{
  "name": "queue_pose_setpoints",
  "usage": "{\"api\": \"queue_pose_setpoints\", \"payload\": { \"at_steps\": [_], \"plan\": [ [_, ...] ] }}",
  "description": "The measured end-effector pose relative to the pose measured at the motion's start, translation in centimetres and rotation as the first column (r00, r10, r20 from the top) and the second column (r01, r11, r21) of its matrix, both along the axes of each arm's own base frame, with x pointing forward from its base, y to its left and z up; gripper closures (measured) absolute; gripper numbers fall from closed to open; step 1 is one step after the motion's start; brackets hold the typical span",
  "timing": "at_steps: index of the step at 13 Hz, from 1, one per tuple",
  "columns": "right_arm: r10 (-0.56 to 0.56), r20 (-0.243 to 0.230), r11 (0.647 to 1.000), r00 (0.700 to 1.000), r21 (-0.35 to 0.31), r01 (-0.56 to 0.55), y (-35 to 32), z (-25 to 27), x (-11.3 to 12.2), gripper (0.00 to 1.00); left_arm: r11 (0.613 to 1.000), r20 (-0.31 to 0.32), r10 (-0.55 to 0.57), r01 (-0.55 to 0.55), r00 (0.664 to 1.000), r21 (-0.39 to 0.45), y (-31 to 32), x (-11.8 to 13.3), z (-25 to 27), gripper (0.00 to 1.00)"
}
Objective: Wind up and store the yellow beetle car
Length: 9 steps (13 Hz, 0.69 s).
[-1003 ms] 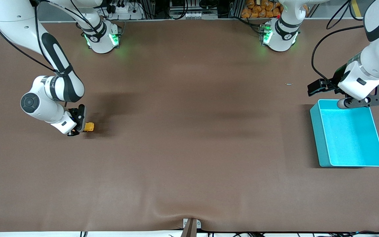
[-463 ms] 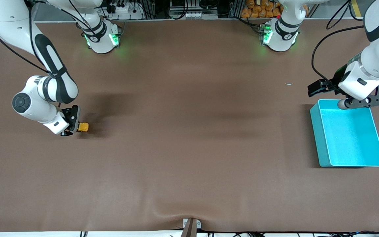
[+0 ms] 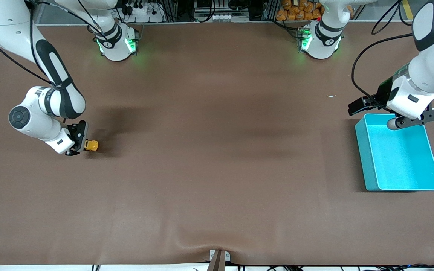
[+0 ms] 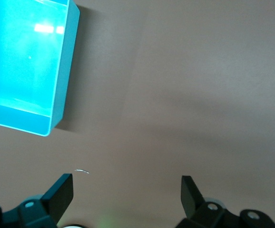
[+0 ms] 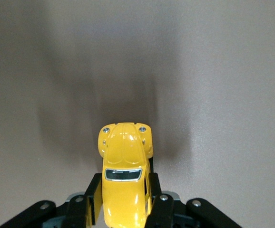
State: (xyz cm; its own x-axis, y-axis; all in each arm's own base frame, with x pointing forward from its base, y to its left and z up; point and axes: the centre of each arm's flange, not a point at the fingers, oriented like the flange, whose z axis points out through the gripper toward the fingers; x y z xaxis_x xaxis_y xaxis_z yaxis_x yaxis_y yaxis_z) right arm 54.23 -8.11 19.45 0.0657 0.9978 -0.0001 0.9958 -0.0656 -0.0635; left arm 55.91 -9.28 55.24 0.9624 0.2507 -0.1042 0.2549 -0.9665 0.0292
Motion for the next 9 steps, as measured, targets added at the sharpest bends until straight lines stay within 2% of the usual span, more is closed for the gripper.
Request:
{"api": "queue_pose_setpoints", "payload": {
  "at_steps": [6, 8, 9],
  "plan": [
    [0.000, -0.005, 1.000, 1.000, 0.002, 0.000, -1.1, 0.0, 0.1, 0.57, 0.996, -0.001, 0.089, -0.089, 0.996, -0.015, -1.2, 0.0, 0.0, 0.00],
    [-0.003, -0.022, 1.000, 1.000, 0.005, 0.004, -1.4, -0.3, 0.3, 0.53, 0.995, -0.005, 0.096, -0.096, 0.995, -0.014, -1.3, -0.1, -0.4, 0.00],
    [-0.009, -0.040, 1.000, 0.999, 0.007, 0.009, -1.8, -0.7, 0.5, 0.45, 0.994, -0.006, 0.107, -0.107, 0.994, -0.014, -1.5, -0.1, -0.5, 0.00]
  ]
}}
